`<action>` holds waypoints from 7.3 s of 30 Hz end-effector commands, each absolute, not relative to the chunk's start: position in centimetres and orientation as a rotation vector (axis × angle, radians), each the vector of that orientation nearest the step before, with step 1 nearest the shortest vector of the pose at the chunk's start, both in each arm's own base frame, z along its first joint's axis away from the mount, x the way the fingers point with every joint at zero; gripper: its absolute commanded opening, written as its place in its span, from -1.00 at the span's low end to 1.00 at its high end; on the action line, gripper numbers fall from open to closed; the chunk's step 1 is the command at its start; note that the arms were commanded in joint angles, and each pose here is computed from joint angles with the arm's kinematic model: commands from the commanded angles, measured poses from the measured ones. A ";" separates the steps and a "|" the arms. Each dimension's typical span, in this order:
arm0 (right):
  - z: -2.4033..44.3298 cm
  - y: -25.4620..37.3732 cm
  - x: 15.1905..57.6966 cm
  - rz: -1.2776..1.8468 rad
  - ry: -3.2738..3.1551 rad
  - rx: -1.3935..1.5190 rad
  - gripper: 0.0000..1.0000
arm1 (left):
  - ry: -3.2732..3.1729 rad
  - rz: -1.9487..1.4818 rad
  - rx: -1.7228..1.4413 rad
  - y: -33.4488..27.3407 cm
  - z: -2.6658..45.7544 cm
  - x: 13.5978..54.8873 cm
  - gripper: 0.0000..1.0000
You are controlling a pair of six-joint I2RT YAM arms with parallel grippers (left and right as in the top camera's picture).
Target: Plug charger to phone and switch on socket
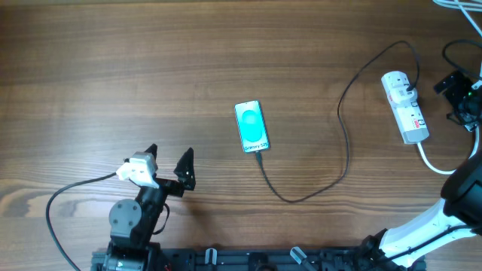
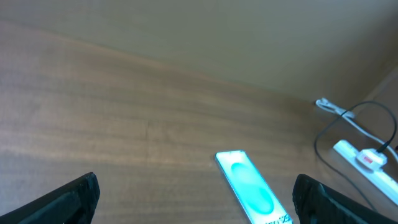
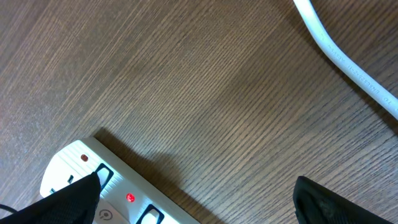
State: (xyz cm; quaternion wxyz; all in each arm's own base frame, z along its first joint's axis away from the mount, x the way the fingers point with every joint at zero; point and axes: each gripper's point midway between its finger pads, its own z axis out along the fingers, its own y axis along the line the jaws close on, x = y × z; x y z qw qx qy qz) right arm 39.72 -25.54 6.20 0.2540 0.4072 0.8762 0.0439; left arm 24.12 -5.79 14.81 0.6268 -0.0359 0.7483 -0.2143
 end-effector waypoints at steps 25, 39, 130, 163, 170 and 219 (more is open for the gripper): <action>7.1 -25.3 40.0 0.123 2.372 1.071 1.00 | 1.653 -0.438 -0.050 -5.3 15.9 24.0 1.00; 7.1 -25.3 40.0 0.123 2.372 1.071 0.99 | 1.653 -0.438 -0.050 -5.3 15.9 24.0 1.00; 21.3 1.6 39.6 0.336 2.315 0.261 1.00 | 1.652 -0.438 -0.049 -5.3 15.9 24.0 1.00; 11.7 3.5 34.1 0.351 2.551 0.257 1.00 | 1.652 -0.438 -0.049 -5.3 15.9 24.0 1.00; 13.4 3.8 34.0 0.356 2.500 0.235 0.99 | 1.652 -0.438 -0.049 -5.3 15.9 24.0 1.00; 9.0 6.2 27.7 0.258 1.904 -0.183 0.99 | 1.652 -0.438 -0.049 -5.3 15.9 24.0 1.00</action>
